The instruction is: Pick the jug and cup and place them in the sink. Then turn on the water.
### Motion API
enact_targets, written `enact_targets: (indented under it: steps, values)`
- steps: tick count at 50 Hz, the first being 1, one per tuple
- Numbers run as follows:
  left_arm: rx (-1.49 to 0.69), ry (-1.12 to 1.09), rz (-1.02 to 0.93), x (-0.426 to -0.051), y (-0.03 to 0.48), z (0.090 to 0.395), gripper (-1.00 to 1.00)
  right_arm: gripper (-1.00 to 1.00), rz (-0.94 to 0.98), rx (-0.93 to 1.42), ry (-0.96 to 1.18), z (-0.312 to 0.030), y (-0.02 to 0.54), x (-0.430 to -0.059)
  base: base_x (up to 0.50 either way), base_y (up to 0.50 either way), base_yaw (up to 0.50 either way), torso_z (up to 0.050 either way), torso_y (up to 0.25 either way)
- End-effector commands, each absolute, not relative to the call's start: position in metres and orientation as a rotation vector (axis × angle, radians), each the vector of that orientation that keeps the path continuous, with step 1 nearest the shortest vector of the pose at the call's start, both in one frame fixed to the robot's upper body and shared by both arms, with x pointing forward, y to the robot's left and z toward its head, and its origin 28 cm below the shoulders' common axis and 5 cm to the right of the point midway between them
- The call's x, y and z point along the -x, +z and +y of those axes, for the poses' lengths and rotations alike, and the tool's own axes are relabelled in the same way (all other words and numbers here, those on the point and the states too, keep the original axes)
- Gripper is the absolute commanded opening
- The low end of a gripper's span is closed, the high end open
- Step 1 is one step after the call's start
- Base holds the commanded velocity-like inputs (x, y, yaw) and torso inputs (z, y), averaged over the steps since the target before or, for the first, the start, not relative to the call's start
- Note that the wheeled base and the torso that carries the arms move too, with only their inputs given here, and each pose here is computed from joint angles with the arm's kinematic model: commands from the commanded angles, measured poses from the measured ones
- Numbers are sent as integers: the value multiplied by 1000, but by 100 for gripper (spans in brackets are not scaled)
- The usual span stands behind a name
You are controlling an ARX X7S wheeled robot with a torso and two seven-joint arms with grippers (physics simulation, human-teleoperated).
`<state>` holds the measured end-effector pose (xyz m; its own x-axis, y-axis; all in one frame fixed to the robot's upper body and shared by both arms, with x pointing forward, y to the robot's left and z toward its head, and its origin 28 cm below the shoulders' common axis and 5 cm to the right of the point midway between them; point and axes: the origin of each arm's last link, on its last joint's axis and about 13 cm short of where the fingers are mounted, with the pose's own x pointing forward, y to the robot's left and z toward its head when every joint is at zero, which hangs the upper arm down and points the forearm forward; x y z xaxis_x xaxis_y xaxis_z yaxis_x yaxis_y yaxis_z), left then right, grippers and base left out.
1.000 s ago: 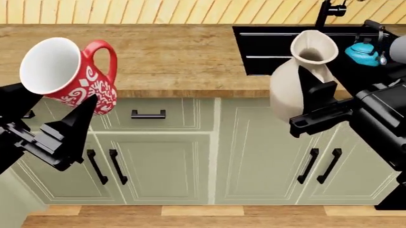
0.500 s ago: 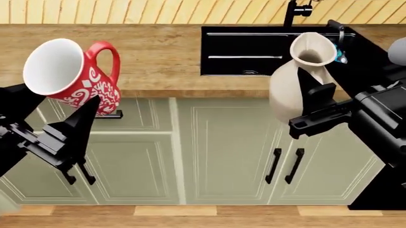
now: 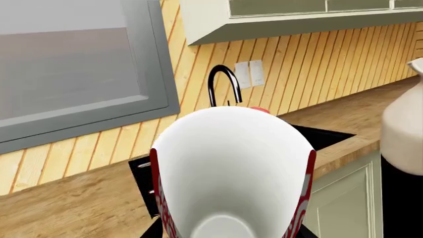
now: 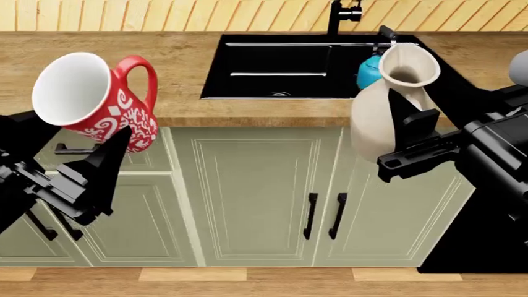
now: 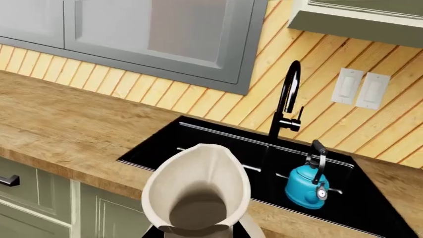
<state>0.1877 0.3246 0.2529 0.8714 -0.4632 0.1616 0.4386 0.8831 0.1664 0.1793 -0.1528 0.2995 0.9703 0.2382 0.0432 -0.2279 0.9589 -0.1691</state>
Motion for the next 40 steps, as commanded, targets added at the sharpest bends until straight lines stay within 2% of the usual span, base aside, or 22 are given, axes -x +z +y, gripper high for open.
enact_targets:
  steps: [1,26,40]
  values:
    - [-114,-468,-204,-188,253,324,-100,-100,-102,160,197,-155,305,-180,-500,0,0,0,0]
    - [-112,-466,-202,-186,252,325,-100,-100,-98,155,200,-154,303,-182,-500,0,0,1,2]
    - [-108,-460,-202,-188,250,326,-100,-100,-72,166,219,-149,298,-188,0,0,0,1,1]
